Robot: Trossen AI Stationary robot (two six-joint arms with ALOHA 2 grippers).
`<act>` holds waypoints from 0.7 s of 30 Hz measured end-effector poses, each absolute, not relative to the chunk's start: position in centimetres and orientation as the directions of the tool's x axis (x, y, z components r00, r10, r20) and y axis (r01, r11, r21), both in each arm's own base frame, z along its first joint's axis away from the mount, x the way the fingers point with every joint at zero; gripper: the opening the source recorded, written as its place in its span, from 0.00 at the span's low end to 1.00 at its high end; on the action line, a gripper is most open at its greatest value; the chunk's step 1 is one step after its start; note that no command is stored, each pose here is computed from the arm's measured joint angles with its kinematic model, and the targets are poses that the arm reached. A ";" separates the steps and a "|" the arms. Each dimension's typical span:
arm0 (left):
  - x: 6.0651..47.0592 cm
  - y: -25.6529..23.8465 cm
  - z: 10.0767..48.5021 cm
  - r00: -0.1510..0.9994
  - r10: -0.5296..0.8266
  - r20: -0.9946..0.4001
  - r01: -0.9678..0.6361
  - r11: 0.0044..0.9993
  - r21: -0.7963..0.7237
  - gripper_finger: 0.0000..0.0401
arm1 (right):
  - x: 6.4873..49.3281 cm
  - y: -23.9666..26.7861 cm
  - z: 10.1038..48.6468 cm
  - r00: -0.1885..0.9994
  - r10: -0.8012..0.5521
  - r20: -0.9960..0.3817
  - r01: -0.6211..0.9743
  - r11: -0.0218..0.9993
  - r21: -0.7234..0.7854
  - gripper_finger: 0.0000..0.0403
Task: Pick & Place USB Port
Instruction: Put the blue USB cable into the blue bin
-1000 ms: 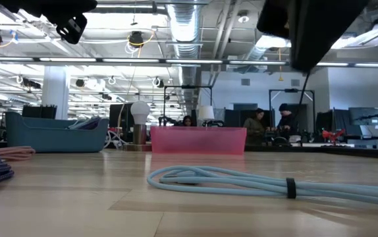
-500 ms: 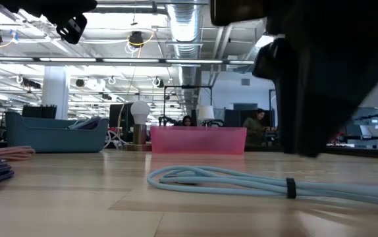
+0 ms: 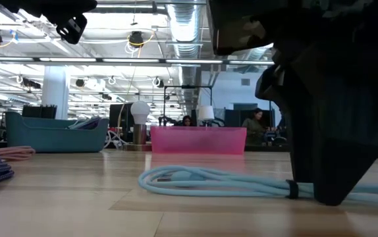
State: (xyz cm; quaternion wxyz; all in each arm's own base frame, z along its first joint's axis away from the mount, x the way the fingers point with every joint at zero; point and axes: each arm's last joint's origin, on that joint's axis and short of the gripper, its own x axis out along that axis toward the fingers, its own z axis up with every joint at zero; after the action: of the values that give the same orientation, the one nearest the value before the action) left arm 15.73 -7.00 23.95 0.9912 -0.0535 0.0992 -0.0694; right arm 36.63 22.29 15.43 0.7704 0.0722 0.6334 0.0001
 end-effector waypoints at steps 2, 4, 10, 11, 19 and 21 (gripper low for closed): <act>15.7 -7.0 23.9 0.971 -0.148 -0.189 0.127 0.985 -0.120 0.16 | 36.7 22.3 15.5 0.199 0.094 -0.975 0.090 0.989 0.114 0.27; 15.7 -7.0 23.9 0.971 -0.148 -0.189 0.127 0.985 -0.120 0.16 | 36.7 22.3 15.5 0.200 0.096 -0.975 0.090 0.989 0.115 0.21; 15.7 -7.0 23.9 0.971 -0.148 -0.189 0.127 0.985 -0.120 0.16 | 36.6 22.3 15.6 0.204 0.098 -0.974 0.086 0.989 0.117 0.02; 15.7 -7.0 23.9 0.971 -0.148 -0.189 0.127 0.985 -0.120 0.16 | 36.6 22.3 15.6 0.203 0.098 -0.974 0.087 0.989 0.117 0.03; 15.7 -7.0 23.9 0.971 -0.148 -0.190 0.127 0.985 -0.120 0.16 | 36.5 22.2 16.2 0.205 0.104 -0.973 0.077 0.989 0.122 0.01; 15.7 -7.0 23.9 0.971 -0.148 -0.190 0.127 0.985 -0.120 0.16 | 36.3 22.2 17.0 0.219 0.109 -0.970 0.071 0.989 0.128 0.01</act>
State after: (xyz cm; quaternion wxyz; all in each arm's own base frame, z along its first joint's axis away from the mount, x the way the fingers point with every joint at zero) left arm 15.73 -7.00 23.94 0.9912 -0.0534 0.0995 -0.0694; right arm 36.29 22.15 17.04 0.7773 0.0721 0.6249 0.0124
